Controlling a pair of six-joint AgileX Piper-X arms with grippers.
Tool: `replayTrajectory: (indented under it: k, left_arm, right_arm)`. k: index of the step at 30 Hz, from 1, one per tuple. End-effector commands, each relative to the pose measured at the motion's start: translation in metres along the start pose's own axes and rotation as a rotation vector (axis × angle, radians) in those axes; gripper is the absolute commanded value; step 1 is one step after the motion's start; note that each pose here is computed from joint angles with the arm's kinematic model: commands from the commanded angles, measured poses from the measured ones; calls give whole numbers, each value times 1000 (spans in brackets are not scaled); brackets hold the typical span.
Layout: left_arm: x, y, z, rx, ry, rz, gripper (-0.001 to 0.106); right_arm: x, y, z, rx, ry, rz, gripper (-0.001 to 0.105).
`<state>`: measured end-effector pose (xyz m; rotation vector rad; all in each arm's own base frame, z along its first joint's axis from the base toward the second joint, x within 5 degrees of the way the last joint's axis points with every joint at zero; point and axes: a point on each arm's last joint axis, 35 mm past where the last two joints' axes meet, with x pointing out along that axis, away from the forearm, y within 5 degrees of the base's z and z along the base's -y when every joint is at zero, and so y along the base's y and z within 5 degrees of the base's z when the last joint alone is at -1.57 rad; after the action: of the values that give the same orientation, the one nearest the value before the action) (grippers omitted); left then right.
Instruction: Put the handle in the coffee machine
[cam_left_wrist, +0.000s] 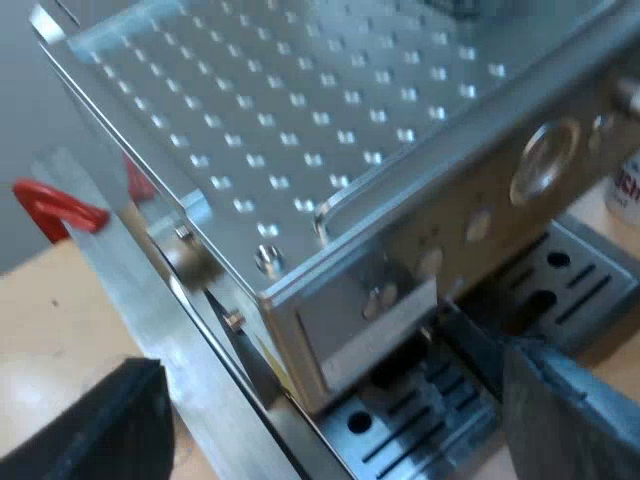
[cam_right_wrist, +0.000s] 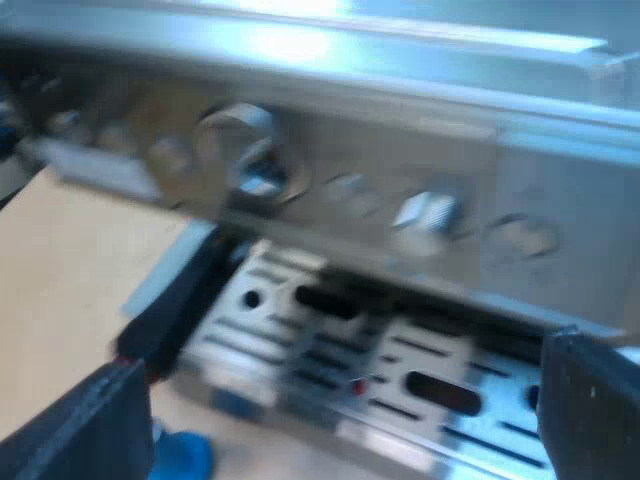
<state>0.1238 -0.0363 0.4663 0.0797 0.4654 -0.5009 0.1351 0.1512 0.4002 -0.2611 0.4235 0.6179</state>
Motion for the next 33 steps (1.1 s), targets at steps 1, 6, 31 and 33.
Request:
replayTrajectory:
  k: [1, 6, 31, 33]
  left_arm:
    - [-14, -2, 11, -6, -66, 26, 70]
    - [-24, -4, 18, -41, -100, 27, 70]
    - [-71, -9, -9, -105, -148, 182, 70]
    - [-74, -12, -14, -102, -156, 182, 70]
  right_arm:
    - [-11, -16, 8, 1, 14, -11, 79]
    - [-17, -40, 10, 56, 54, -56, 79]
    - [-99, -89, -26, -44, 169, -300, 79]
    - [-108, -85, -29, -65, 166, -303, 79]
